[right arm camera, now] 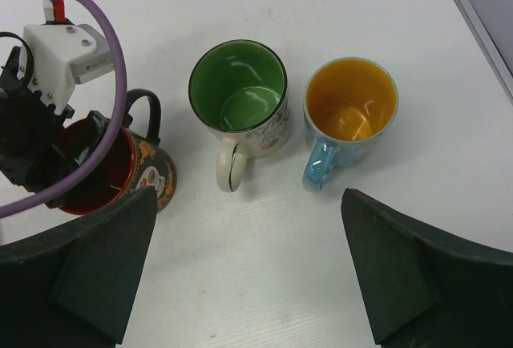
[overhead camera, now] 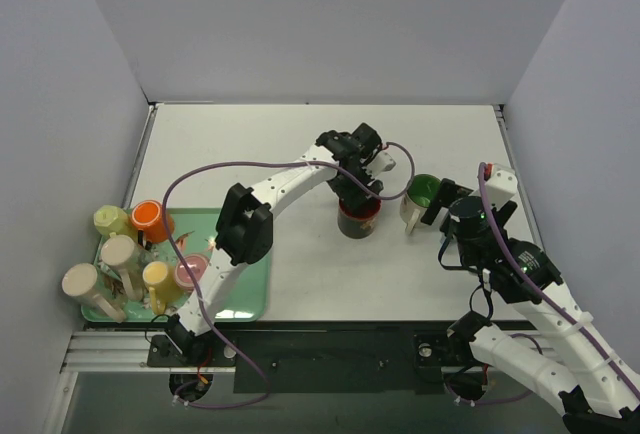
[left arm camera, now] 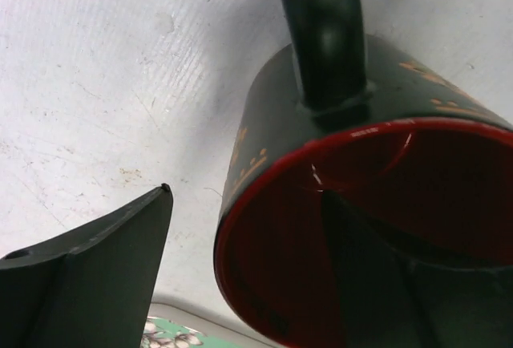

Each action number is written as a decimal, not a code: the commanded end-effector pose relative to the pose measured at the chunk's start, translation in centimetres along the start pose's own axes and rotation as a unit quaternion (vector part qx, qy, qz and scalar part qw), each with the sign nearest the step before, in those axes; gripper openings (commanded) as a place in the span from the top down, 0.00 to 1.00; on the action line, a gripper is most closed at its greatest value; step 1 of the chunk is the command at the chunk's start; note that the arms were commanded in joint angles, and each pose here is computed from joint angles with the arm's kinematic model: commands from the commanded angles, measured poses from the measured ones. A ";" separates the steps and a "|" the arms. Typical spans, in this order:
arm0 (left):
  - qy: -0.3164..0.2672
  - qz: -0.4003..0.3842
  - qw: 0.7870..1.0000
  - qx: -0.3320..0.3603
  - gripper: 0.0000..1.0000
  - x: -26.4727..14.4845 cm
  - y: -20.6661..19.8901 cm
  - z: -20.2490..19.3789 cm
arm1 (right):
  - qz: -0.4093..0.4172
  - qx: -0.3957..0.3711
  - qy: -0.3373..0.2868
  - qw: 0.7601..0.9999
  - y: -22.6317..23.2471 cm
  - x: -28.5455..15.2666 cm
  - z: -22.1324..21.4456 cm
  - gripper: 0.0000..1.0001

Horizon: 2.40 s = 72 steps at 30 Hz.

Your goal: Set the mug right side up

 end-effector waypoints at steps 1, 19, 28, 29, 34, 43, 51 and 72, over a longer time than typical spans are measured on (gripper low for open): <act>-0.097 -0.014 0.994 0.042 0.13 -7.5 -0.2 3.2 | -0.005 -0.005 0.006 1.000 -0.4 0.0 -0.5 0.07; -0.064 0.127 0.979 -0.146 0.10 -26.1 11.3 -22.5 | 0.074 -0.029 0.050 0.996 1.9 -0.2 -3.0 0.12; -0.052 0.216 0.928 -0.298 0.21 -28.3 9.5 -36.0 | 0.115 -0.068 0.080 0.988 3.9 0.5 -5.0 0.12; -0.043 0.218 0.921 -0.318 0.26 -28.1 9.3 -37.4 | 0.117 -0.077 0.080 0.987 4.1 0.6 -5.0 0.12; -0.023 0.240 0.889 -0.389 0.42 -26.6 8.4 -42.3 | 0.146 -0.116 0.098 0.978 5.6 0.7 -4.8 0.12; -0.045 0.283 0.835 -0.470 0.39 -25.1 10.0 -48.4 | 0.168 -0.125 0.107 0.972 7.1 1.2 -5.1 0.12; -0.059 0.285 0.823 -0.488 0.42 -22.3 11.4 -51.0 | 0.156 -0.114 0.111 0.975 7.2 1.8 -5.7 0.13; -0.103 0.242 0.835 -0.483 0.71 -17.0 13.2 -52.1 | 0.126 -0.100 0.101 0.982 8.2 2.6 -4.5 0.14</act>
Point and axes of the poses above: each gripper's point midway between its finger pads, its own x axis out along the fingers, its own y axis along the line the jaws close on, z = x × y, the point moved 2 cm from there along -x, back along the fingers
